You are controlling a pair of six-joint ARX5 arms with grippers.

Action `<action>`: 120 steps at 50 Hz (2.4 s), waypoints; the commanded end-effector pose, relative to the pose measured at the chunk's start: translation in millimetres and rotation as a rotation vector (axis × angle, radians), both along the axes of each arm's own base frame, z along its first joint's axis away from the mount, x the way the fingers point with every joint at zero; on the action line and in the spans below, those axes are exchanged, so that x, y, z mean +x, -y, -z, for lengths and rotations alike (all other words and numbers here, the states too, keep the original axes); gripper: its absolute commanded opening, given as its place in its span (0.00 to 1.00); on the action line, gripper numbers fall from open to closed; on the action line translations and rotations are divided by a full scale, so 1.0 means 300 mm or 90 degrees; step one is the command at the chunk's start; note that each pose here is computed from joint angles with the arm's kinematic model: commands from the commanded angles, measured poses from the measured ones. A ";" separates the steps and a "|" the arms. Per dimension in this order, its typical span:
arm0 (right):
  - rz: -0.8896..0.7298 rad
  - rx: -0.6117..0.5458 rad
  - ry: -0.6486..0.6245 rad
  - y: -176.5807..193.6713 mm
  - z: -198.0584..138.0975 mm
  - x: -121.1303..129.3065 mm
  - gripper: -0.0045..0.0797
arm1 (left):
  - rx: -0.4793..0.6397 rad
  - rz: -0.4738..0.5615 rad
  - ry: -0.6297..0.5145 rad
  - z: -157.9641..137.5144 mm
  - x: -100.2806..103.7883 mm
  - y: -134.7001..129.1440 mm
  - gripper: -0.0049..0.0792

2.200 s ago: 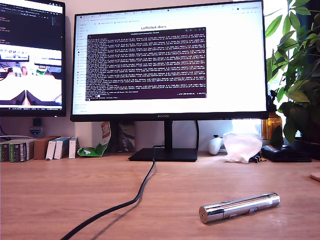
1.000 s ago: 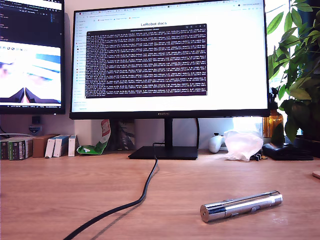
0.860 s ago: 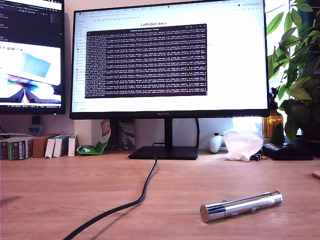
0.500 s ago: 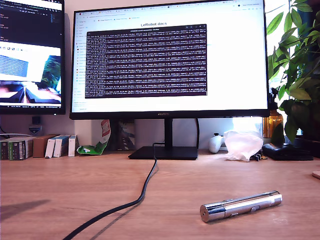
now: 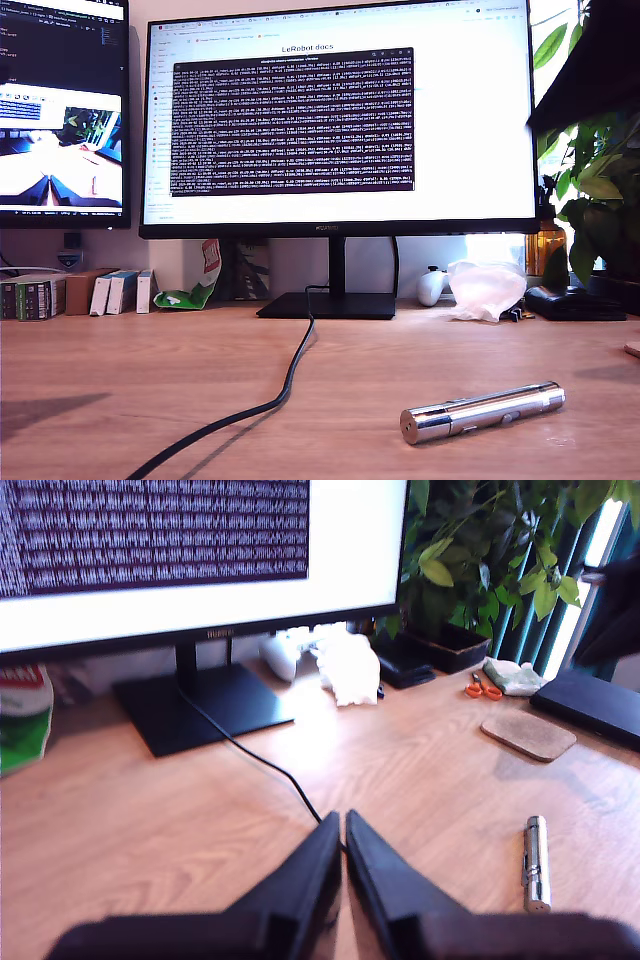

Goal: Pick the metallic laser pointer with your right arm, pass it to your left arm, then place it down to the left side of the table

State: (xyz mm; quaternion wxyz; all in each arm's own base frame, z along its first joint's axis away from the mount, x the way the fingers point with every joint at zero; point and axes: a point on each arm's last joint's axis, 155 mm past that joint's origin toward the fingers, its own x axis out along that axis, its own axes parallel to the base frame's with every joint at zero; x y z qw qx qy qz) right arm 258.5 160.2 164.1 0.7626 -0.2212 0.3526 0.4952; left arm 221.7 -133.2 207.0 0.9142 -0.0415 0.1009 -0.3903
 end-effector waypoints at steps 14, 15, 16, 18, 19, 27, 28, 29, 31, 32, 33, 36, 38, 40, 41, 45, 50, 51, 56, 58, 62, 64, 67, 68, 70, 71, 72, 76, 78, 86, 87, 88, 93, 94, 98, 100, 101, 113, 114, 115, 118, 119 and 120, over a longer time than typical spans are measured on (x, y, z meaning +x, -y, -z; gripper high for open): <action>-0.219 -0.291 -0.031 -0.015 0.188 -0.069 0.04 | 0.002 0.000 0.006 -0.004 0.003 -0.001 0.03; -0.237 -0.299 -0.032 -0.020 0.197 -0.079 0.04 | 0.002 0.000 0.006 -0.004 0.003 -0.001 0.03; -0.249 -0.307 -0.033 -0.023 0.205 -0.085 0.04 | 0.002 0.000 0.006 -0.004 0.003 0.000 0.03; -0.276 -0.320 -0.035 -0.035 0.223 -0.096 0.04 | 0.002 0.001 0.007 -0.004 0.002 0.000 0.03; -0.289 -0.326 -0.033 -0.040 0.229 -0.101 0.04 | 0.002 0.001 0.007 -0.004 0.002 0.000 0.03; -0.363 -0.382 -0.016 -0.058 0.273 -0.117 0.04 | 0.002 0.000 0.006 -0.004 0.002 0.000 0.03; -0.368 -0.384 -0.015 -0.059 0.276 -0.118 0.04 | 0.002 0.000 0.006 -0.004 0.002 0.000 0.03; -0.372 -0.386 -0.015 -0.061 0.278 -0.120 0.04 | 0.002 0.000 0.006 -0.004 0.002 0.000 0.03; -0.378 -0.388 -0.015 -0.065 0.282 -0.123 0.04 | 0.002 0.000 0.006 -0.004 0.002 0.000 0.03; -0.381 -0.388 -0.015 -0.067 0.283 -0.125 0.04 | 0.002 0.000 0.006 -0.004 0.002 0.000 0.03; -0.388 -0.389 -0.013 -0.067 0.284 -0.126 0.04 | 0.002 0.000 0.006 -0.004 0.002 0.000 0.03; -0.398 -0.390 -0.008 -0.070 0.287 -0.125 0.04 | 0.002 0.000 0.006 -0.004 0.002 0.000 0.03; -0.405 -0.393 -0.006 -0.069 0.288 -0.125 0.05 | 0.002 0.001 0.006 -0.004 0.002 0.000 0.03; -0.405 -0.393 -0.007 -0.069 0.290 -0.125 0.06 | 0.002 0.001 0.006 -0.004 0.002 0.000 0.03; -0.405 -0.393 -0.009 -0.069 0.292 -0.126 0.07 | 0.002 0.001 0.006 -0.004 0.002 0.000 0.03; -0.412 -0.391 -0.027 -0.070 0.304 -0.143 0.11 | 0.002 0.001 0.006 -0.004 0.002 0.000 0.03; -0.425 -0.383 -0.054 -0.080 0.326 -0.165 0.18 | 0.002 0.001 0.006 -0.004 0.002 0.000 0.03; -0.427 -0.383 -0.054 -0.083 0.330 -0.165 0.19 | 0.002 0.001 0.006 -0.004 0.002 0.000 0.03; -0.435 -0.377 -0.056 -0.099 0.338 -0.171 0.26 | 0.001 0.001 0.005 -0.004 0.002 0.000 0.03; -0.438 -0.369 -0.059 -0.106 0.340 -0.177 0.29 | 0.001 0.001 0.005 -0.004 0.002 0.000 0.03; -0.440 -0.355 -0.064 -0.120 0.343 -0.183 0.35 | 0.002 0.001 0.006 -0.004 0.002 0.000 0.03; -0.440 -0.351 -0.068 -0.125 0.348 -0.184 0.38 | 0.001 0.001 0.005 -0.004 0.002 0.000 0.03; -0.437 -0.351 -0.071 -0.128 0.357 -0.181 0.39 | 0.001 0.001 0.006 -0.005 0.002 0.000 0.03; -0.436 -0.351 -0.072 -0.129 0.360 -0.179 0.39 | 0.001 0.001 0.006 -0.005 0.002 0.000 0.03; -0.429 -0.352 -0.078 -0.131 0.368 -0.177 0.40 | 0.001 0.001 0.005 -0.004 0.002 0.000 0.03; -0.427 -0.352 -0.080 -0.131 0.372 -0.176 0.40 | 0.001 0.000 0.005 -0.004 0.002 0.000 0.03; -0.428 -0.353 -0.080 -0.132 0.376 -0.174 0.40 | 0.000 0.000 0.004 -0.004 0.002 0.000 0.03; -0.428 -0.354 -0.080 -0.137 0.391 -0.165 0.40 | -0.001 0.000 0.002 -0.004 0.002 0.000 0.03; -0.427 -0.353 -0.078 -0.141 0.395 -0.161 0.40 | -0.001 0.000 0.003 -0.005 0.002 0.000 0.03; -0.427 -0.347 -0.074 -0.153 0.406 -0.151 0.40 | -0.001 0.000 0.003 -0.004 0.002 0.000 0.03; -0.427 -0.348 -0.075 -0.153 0.409 -0.151 0.40 | -0.001 0.000 0.002 -0.004 0.002 0.000 0.03; -0.427 -0.348 -0.076 -0.153 0.412 -0.151 0.40 | -0.001 -0.001 0.002 -0.004 0.003 -0.001 0.03; -0.429 -0.351 -0.085 -0.154 0.430 -0.151 0.40 | -0.001 -0.001 0.002 -0.004 0.003 -0.001 0.03; -0.430 -0.351 -0.086 -0.154 0.434 -0.151 0.40 | -0.001 -0.001 0.002 -0.004 0.003 -0.001 0.03; -0.431 -0.354 -0.093 -0.155 0.453 -0.149 0.40 | -0.001 0.000 0.002 -0.004 0.003 -0.001 0.03; -0.431 -0.354 -0.092 -0.158 0.460 -0.145 0.40 | -0.001 -0.001 0.002 -0.004 0.003 -0.001 0.03; -0.431 -0.354 -0.093 -0.158 0.461 -0.145 0.40 | -0.001 -0.001 0.002 -0.004 0.003 -0.001 0.03; -0.432 -0.355 -0.096 -0.162 0.478 -0.140 0.40 | -0.001 0.000 0.003 -0.004 0.003 -0.001 0.03; -0.431 -0.355 -0.095 -0.163 0.479 -0.139 0.40 | -0.001 0.000 0.003 -0.004 0.003 -0.001 0.03; -0.431 -0.354 -0.095 -0.164 0.480 -0.138 0.40 | -0.001 0.000 0.002 -0.004 0.003 -0.001 0.03; -0.433 -0.349 -0.099 -0.169 0.486 -0.141 0.40 | -0.001 -0.001 0.002 -0.004 0.003 -0.001 0.03; -0.434 -0.347 -0.101 -0.170 0.488 -0.143 0.40 | -0.001 0.000 0.002 -0.004 0.003 -0.001 0.03; -0.434 -0.347 -0.103 -0.170 0.490 -0.144 0.40 | -0.001 0.000 0.002 -0.004 0.003 -0.001 0.03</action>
